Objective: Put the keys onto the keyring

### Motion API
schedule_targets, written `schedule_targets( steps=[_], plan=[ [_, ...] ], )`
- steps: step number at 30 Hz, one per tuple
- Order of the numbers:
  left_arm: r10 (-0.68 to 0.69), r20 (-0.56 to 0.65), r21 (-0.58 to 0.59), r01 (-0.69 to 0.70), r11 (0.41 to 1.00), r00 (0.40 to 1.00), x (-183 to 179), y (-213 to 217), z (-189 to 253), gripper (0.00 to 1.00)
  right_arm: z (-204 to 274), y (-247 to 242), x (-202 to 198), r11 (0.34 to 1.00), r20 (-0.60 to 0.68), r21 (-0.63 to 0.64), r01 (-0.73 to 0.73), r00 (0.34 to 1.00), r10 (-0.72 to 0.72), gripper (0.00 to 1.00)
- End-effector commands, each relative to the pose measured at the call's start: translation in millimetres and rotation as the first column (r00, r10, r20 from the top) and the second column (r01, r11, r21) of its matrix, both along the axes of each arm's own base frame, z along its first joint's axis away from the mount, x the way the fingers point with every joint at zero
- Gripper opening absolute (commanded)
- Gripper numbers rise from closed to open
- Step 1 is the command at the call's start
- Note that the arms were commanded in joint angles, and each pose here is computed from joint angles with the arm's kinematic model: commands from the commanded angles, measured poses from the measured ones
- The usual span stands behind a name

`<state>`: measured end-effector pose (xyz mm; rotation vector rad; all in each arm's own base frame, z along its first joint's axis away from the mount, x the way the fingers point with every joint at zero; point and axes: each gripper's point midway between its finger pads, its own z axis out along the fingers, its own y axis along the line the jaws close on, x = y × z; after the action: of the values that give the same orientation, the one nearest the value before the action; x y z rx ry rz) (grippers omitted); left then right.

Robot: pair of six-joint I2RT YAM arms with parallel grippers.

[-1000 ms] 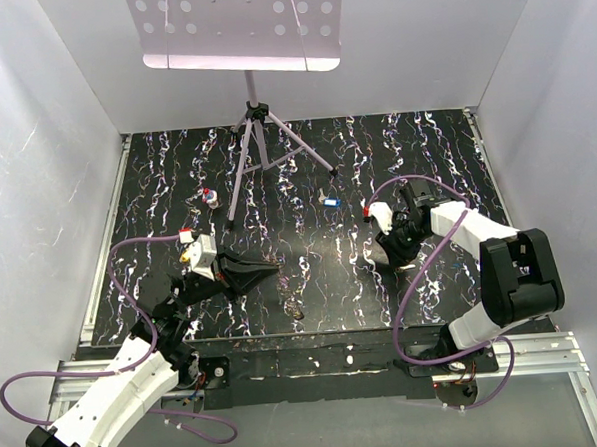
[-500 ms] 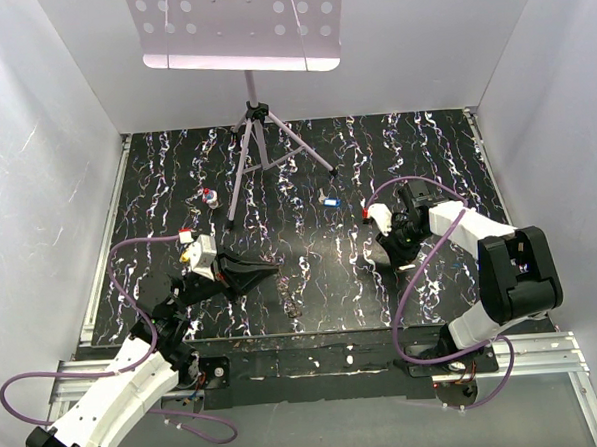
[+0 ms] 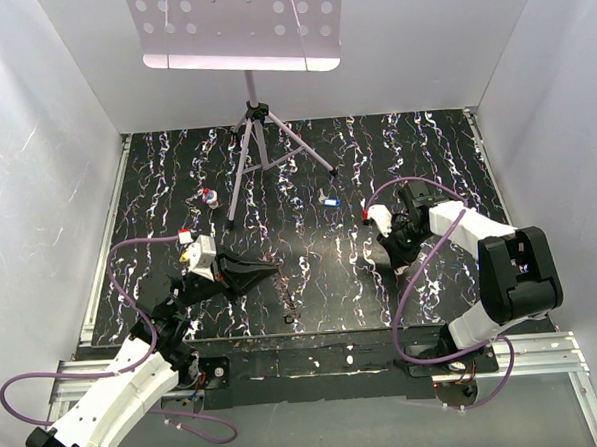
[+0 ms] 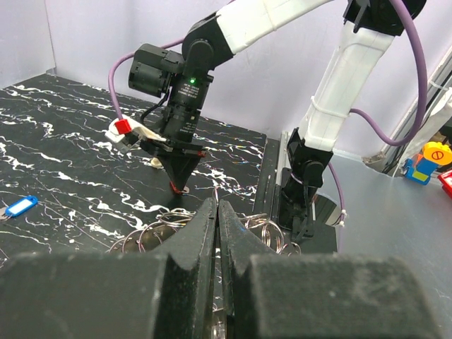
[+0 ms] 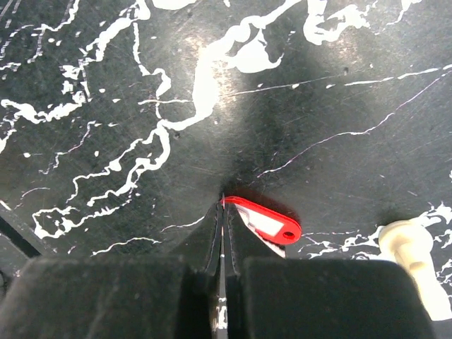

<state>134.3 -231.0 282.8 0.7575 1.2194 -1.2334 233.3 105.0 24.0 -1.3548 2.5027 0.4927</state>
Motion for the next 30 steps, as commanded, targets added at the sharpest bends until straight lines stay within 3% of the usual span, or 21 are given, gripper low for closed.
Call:
schedule_targets(
  steps=[1, 5, 12, 13, 18, 21, 25, 30],
  plan=[
    [0.015, 0.081, -0.026, -0.013, 1.0, 0.997, -0.9, 2.6, 16.3, 0.0, 39.6, 11.0, 2.9, 0.996, 0.063, 0.066, -0.055, 0.997, 0.051, 0.01],
    [0.013, 0.169, -0.029, -0.008, 1.0, 0.986, 0.4, 0.9, 36.2, 0.0, 101.8, 4.4, 10.3, 0.986, 0.154, 0.07, -0.152, 0.978, 0.14, 0.01],
    [-0.036, 0.309, -0.042, 0.051, 0.998, 0.95, 16.4, -14.4, 74.5, 0.0, 235.8, 21.8, 31.0, 0.936, 0.428, 0.115, -0.334, 0.867, 0.257, 0.01],
    [-0.041, 0.322, -0.042, 0.058, 0.997, 0.946, 20.8, -16.3, 79.0, 0.0, 255.2, 35.8, 10.1, 0.889, 0.438, 0.193, -0.416, 0.847, 0.301, 0.01],
    [-0.046, 0.393, -0.075, 0.082, 0.994, 0.918, 38.5, -15.3, 99.2, 0.0, 333.3, 73.0, -1.7, 0.759, 0.718, 0.258, -0.598, 0.644, 0.264, 0.01],
    [-0.066, 0.406, -0.085, 0.109, 0.99, 0.912, 46.3, -13.3, 100.9, 0.0, 334.6, 95.7, -28.6, 0.659, 0.747, 0.332, -0.675, 0.615, 0.253, 0.01],
    [-0.106, 0.398, -0.117, 0.165, 0.979, 0.911, 47.0, -7.5, 101.6, 0.0, 327.9, 125.9, -68.3, 0.541, 0.737, 0.354, -0.763, 0.584, 0.34, 0.01],
    [-0.129, 0.418, -0.077, 0.177, 0.981, 0.899, 40.1, -6.5, 98.5, 0.0, 328.2, 159.2, -77.3, 0.501, 0.806, 0.314, -0.806, 0.506, 0.308, 0.01]
  ],
)
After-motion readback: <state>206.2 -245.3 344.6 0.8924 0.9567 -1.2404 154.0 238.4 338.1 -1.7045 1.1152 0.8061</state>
